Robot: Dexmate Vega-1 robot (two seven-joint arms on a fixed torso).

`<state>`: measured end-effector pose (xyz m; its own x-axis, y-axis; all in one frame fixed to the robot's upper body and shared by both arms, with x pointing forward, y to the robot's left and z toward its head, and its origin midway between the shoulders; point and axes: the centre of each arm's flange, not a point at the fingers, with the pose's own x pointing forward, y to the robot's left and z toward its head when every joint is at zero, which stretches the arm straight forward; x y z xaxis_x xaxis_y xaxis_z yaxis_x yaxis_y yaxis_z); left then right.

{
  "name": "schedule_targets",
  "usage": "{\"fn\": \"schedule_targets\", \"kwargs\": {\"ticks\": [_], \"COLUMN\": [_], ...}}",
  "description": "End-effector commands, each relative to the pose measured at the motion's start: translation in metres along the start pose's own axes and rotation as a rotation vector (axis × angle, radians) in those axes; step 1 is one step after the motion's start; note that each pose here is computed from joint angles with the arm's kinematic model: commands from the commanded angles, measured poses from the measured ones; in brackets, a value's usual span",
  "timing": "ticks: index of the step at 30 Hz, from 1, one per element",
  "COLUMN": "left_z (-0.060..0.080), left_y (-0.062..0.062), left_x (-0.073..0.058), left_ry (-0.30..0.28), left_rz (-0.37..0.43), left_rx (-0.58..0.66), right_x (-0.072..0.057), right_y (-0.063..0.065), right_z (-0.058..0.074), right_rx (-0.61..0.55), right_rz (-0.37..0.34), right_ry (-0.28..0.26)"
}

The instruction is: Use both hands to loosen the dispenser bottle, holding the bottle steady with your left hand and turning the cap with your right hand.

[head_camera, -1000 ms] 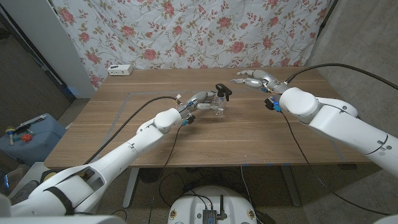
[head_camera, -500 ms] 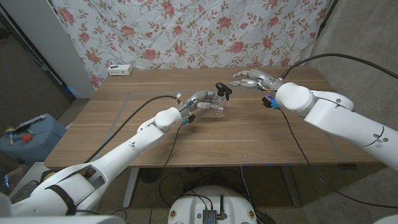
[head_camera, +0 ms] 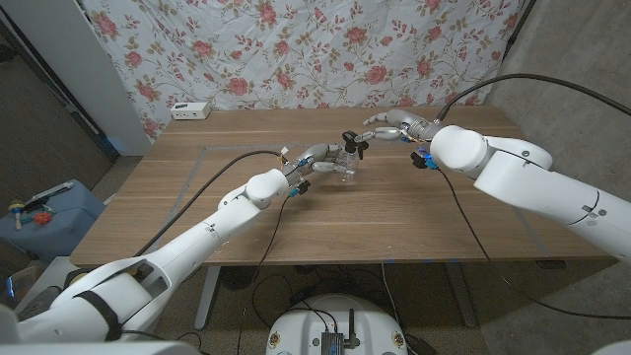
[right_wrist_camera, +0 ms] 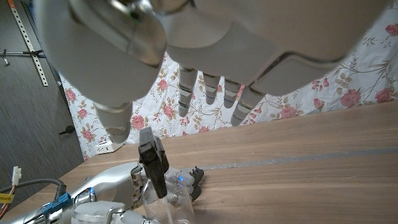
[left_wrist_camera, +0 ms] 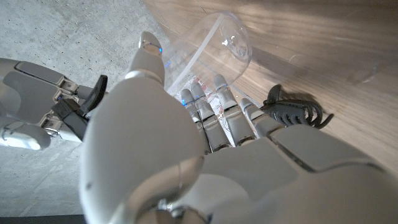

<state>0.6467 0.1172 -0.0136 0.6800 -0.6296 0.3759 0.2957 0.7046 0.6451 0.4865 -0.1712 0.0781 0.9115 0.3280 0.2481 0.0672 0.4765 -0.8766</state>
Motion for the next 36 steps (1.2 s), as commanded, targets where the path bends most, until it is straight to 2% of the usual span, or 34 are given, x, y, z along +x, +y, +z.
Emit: {"fn": "schedule_targets", "kwargs": {"ticks": [1, 21, 36], "left_z": [0.0, 0.003, 0.002], "left_y": [0.002, 0.002, -0.005], "left_x": [0.005, 0.014, 0.014], "left_ry": [0.018, 0.023, 0.024], "left_rz": [-0.005, -0.019, -0.025], "left_rx": [0.006, 0.01, 0.0], "right_x": [0.005, 0.021, 0.02], "right_y": [0.004, 0.005, 0.004], "right_z": [0.011, 0.01, 0.009], "right_rx": [-0.073, -0.155, -0.178], "right_rz": [0.009, 0.004, 0.002], "right_ry": [0.023, 0.043, 0.053]}}
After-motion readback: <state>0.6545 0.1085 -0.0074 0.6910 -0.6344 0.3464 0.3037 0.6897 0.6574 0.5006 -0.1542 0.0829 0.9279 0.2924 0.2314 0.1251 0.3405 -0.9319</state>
